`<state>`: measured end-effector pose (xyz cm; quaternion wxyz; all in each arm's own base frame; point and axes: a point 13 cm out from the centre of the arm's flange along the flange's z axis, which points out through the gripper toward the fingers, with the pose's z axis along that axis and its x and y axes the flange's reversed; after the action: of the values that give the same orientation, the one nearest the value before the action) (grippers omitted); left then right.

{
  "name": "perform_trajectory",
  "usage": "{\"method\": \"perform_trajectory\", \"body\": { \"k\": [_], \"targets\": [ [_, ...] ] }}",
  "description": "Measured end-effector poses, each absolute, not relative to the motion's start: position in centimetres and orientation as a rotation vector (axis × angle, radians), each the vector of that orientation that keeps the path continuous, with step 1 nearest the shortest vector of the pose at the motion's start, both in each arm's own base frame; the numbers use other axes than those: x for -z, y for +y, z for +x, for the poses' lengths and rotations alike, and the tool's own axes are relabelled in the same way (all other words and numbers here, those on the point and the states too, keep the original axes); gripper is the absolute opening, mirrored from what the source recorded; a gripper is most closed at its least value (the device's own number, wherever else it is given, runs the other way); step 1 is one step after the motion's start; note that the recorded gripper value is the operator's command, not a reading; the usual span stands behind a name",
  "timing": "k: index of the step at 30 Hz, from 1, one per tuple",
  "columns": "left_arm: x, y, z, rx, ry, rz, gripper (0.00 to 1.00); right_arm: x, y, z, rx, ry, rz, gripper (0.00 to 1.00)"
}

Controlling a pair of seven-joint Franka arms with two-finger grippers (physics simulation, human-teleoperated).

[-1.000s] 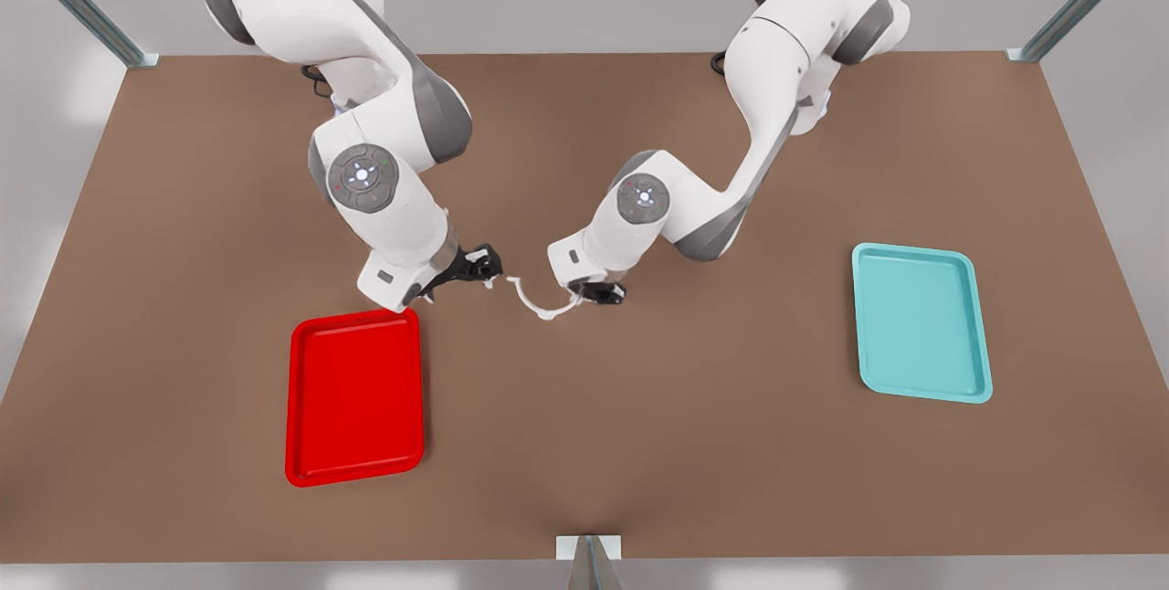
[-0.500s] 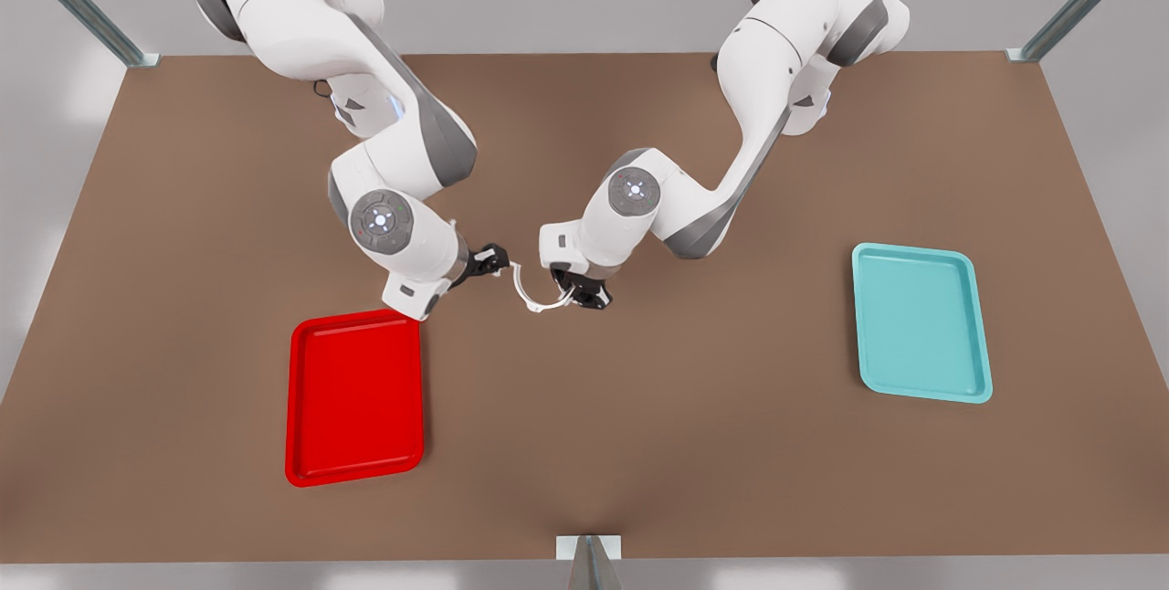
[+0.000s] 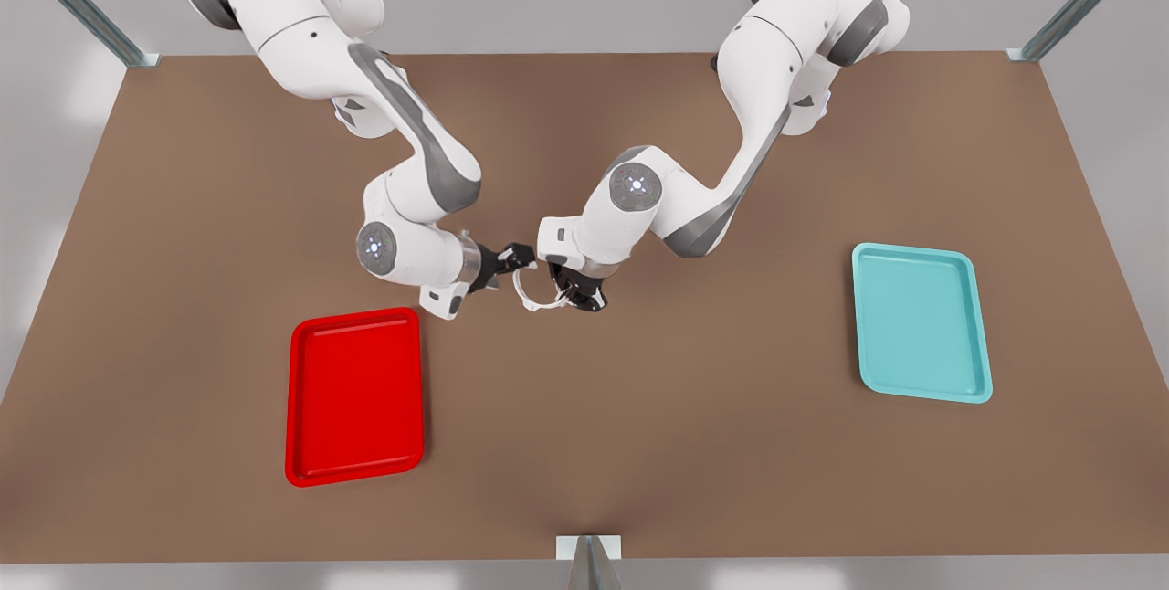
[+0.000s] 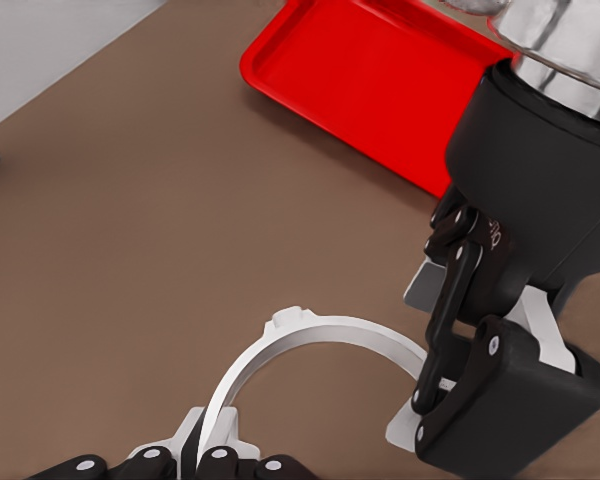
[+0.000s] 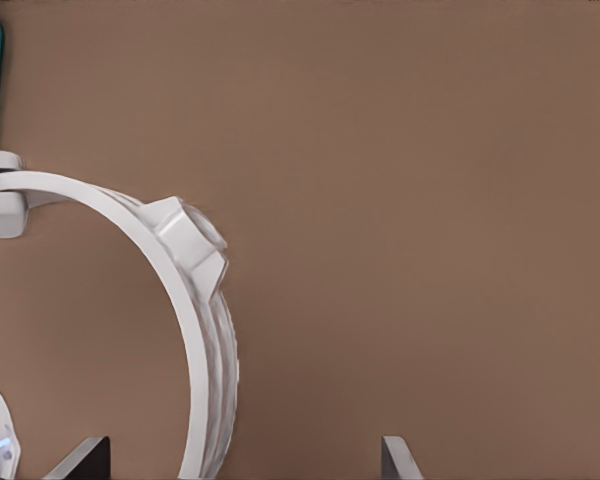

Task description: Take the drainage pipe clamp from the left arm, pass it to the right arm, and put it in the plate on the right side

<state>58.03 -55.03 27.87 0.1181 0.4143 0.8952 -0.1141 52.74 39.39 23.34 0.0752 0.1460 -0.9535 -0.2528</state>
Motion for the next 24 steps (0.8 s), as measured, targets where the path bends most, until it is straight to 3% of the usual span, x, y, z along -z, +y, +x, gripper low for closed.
{"method": "perform_trajectory", "body": {
  "k": [4,5,6,7,11,13,19,24],
  "targets": [
    [-27.9,-55.1,58.1,0.331,2.607,1.231,0.21,-22.2,40.0,53.3,0.782,-2.891,0.46,1.0],
    [-27.9,-55.2,58.0,0.331,2.603,1.237,0.21,-22.1,40.4,53.3,0.787,-2.898,0.472,0.91],
    [-27.9,-55.2,57.9,0.331,2.6,1.242,0.21,-22.1,40.9,53.3,0.793,-2.906,0.486,0.52],
    [-28.0,-55.3,57.9,0.331,2.598,1.246,0.21,-22.2,41.3,53.4,0.802,-2.914,0.498,0.21],
    [-27.9,-55.3,57.8,0.328,2.59,1.26,0.21,-22.7,42.1,54.2,0.863,-2.938,0.531,0.21],
    [-28.0,-55.8,57.5,0.331,2.583,1.271,1.0,-22.8,42.1,54.6,0.868,-2.952,0.554,0.21],
    [-28.5,-56.6,57.2,0.399,2.552,1.304,1.0,-23.0,41.4,55.4,0.848,-2.985,0.579,0.21],
    [-34.1,-50.3,62.8,0.371,2.559,1.193,1.0,-22.2,35.7,57.4,0.801,-3.02,0.487,0.21]
  ]
}}
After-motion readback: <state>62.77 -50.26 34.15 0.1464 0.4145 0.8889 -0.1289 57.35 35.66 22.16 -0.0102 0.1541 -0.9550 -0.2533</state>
